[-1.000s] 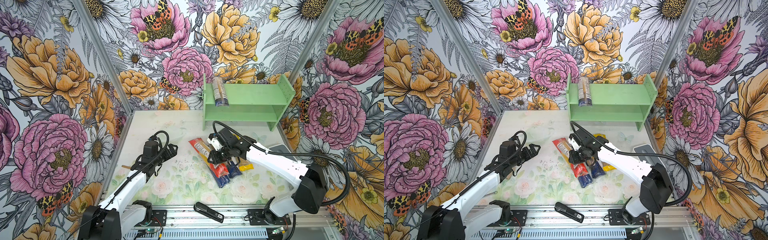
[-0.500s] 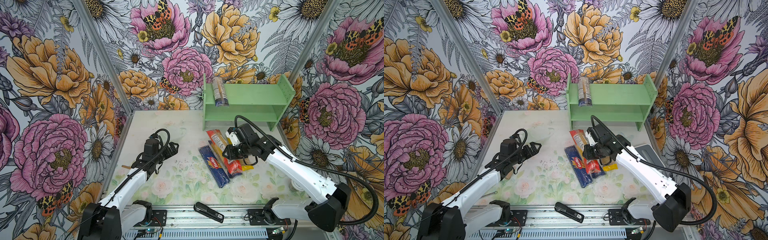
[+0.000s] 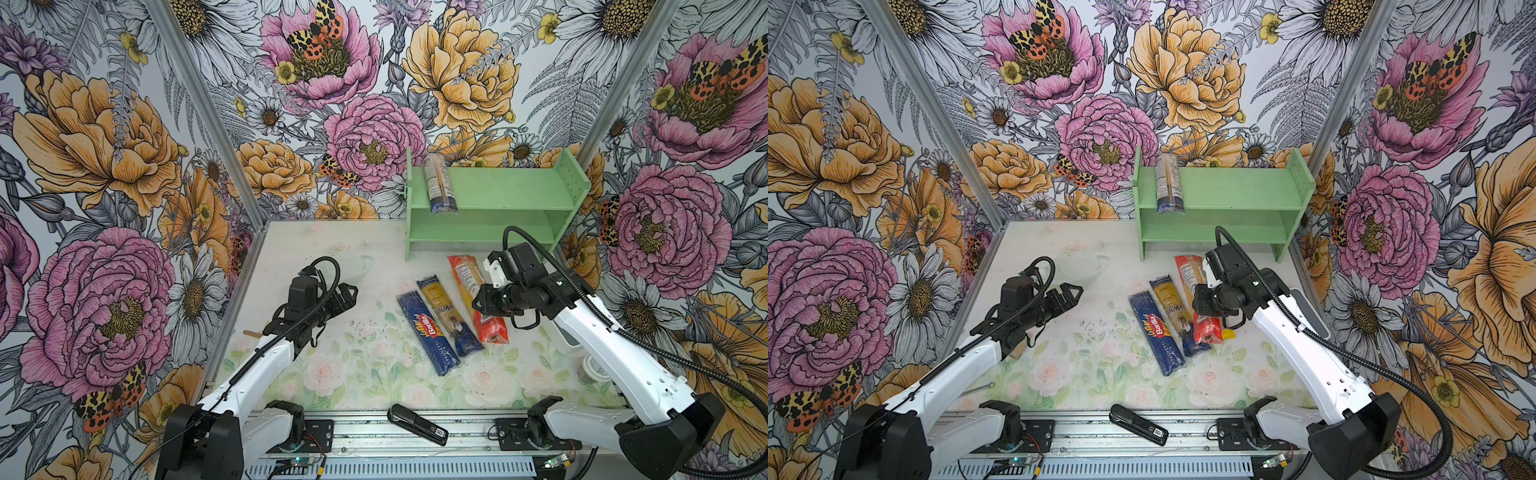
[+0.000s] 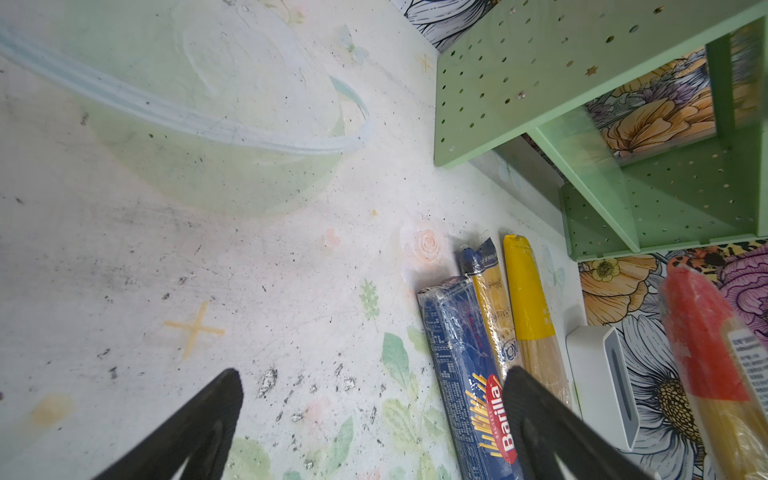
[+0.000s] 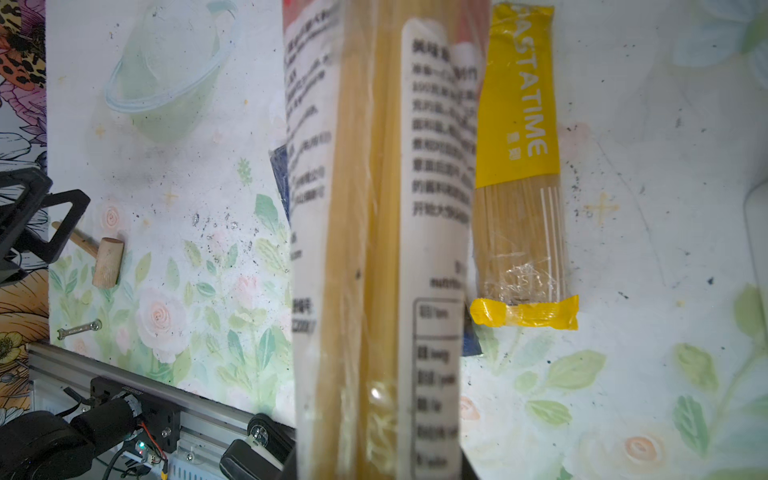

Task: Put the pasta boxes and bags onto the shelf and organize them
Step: 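Carry the upright red-topped bag toward the green shelf, then lower the red-topped bag onto the shelf beside the ankara bag, then hold the red-topped bag upright on the shelf with the right gripper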

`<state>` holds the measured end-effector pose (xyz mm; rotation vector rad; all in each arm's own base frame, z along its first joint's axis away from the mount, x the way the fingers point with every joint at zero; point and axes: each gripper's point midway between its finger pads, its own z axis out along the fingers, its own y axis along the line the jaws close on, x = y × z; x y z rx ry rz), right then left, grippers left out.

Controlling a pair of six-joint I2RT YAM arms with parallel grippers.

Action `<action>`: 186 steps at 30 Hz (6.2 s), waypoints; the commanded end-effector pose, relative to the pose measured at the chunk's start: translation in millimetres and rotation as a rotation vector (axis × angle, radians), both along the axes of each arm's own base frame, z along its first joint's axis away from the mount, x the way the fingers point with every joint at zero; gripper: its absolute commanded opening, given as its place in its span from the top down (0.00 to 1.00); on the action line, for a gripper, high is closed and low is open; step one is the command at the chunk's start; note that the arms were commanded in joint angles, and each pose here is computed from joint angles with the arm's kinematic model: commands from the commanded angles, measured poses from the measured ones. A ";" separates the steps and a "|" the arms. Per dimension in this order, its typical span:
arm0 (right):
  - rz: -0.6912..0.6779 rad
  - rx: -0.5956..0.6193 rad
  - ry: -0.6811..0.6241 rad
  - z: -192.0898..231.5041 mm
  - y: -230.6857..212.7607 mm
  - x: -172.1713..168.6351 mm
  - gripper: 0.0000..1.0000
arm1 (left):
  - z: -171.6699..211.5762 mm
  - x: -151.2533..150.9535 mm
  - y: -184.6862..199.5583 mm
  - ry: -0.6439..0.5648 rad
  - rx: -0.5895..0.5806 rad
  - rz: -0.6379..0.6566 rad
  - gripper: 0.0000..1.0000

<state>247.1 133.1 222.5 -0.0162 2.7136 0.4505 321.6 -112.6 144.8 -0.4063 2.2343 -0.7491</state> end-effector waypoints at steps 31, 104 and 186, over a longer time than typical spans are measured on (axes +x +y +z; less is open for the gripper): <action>-0.113 -0.002 -0.436 173.9 -51.5 51.1 1.00 | 26.4 2.0 -3.5 -0.055 0.019 -0.036 0.01; -0.131 -0.069 -0.768 230.9 -71.5 274.5 1.00 | 32.0 -12.1 1.7 -0.067 0.016 -0.014 0.01; -0.175 -0.095 -0.671 137.8 -75.2 351.9 0.96 | 39.5 -22.9 -49.6 -0.107 -0.148 -0.254 0.01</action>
